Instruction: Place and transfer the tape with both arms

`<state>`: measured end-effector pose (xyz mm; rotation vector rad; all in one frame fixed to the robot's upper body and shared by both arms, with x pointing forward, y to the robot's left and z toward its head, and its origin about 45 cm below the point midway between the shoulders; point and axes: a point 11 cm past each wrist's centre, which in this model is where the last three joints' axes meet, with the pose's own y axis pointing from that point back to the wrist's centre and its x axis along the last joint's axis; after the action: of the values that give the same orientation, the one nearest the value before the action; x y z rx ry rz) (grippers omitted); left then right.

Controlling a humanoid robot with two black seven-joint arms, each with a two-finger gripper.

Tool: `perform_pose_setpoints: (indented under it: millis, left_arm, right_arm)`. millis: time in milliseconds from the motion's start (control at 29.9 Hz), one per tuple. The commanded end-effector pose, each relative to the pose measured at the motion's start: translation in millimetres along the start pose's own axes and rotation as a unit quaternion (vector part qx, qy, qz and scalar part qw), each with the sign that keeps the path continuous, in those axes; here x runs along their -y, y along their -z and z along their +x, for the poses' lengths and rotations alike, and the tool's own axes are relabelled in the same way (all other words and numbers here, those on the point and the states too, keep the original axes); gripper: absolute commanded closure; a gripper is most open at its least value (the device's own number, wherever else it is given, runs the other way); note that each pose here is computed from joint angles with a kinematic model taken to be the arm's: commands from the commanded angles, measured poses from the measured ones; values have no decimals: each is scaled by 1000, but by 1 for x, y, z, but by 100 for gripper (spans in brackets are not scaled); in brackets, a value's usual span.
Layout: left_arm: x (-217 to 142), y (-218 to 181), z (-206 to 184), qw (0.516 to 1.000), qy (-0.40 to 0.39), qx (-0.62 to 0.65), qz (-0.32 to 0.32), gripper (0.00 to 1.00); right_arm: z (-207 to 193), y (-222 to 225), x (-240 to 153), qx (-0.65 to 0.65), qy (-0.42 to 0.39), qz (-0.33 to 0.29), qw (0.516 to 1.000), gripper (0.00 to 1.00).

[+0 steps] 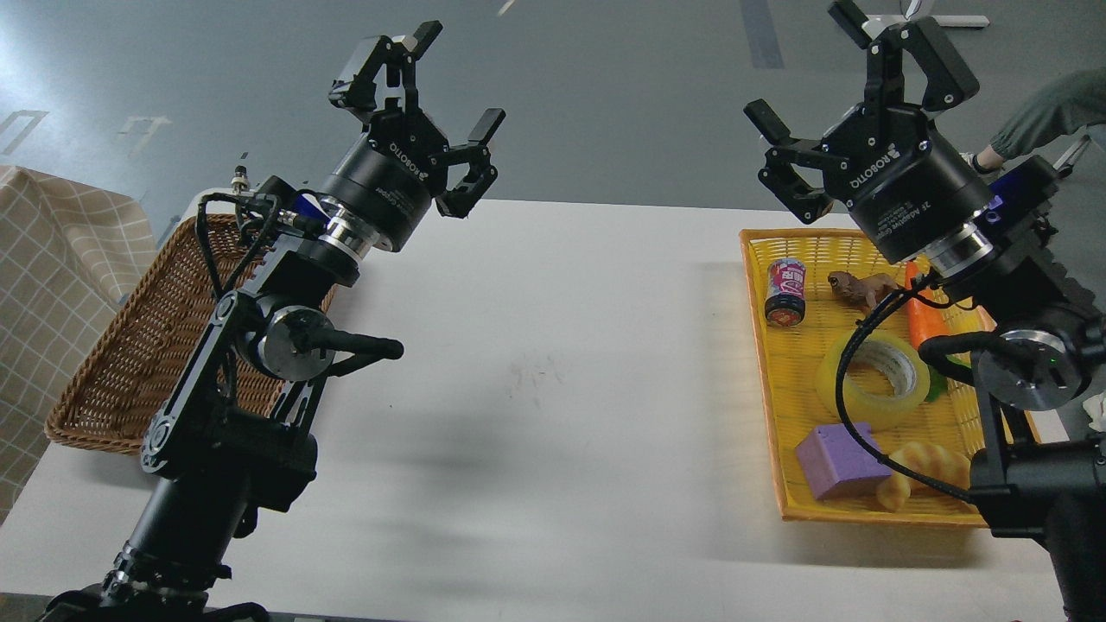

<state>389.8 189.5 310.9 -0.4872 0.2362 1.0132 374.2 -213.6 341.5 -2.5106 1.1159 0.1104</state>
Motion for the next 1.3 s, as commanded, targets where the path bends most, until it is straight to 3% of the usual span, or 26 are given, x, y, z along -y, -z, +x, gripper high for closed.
perform_pose_setpoints:
  millis: [0,902,1069,1270]
  left_arm:
    - [2,-3,-3,1000,4,2,-4,2]
    - [0,-2,0,1000,4,11,22,2]
    - [2,-17,-19,997,66,14,-27,2]
    - [-3,-26,-15,995,67,12,-78,2]
  right_arm:
    - [1,1,0,-1,-1,0,1000,0]
    - [7,5,0,4,-8,5,1000,0]
    - [12,11,-2,5,-7,7,1000,0]
    - [33,27,-17,0,-43,29,999,0]
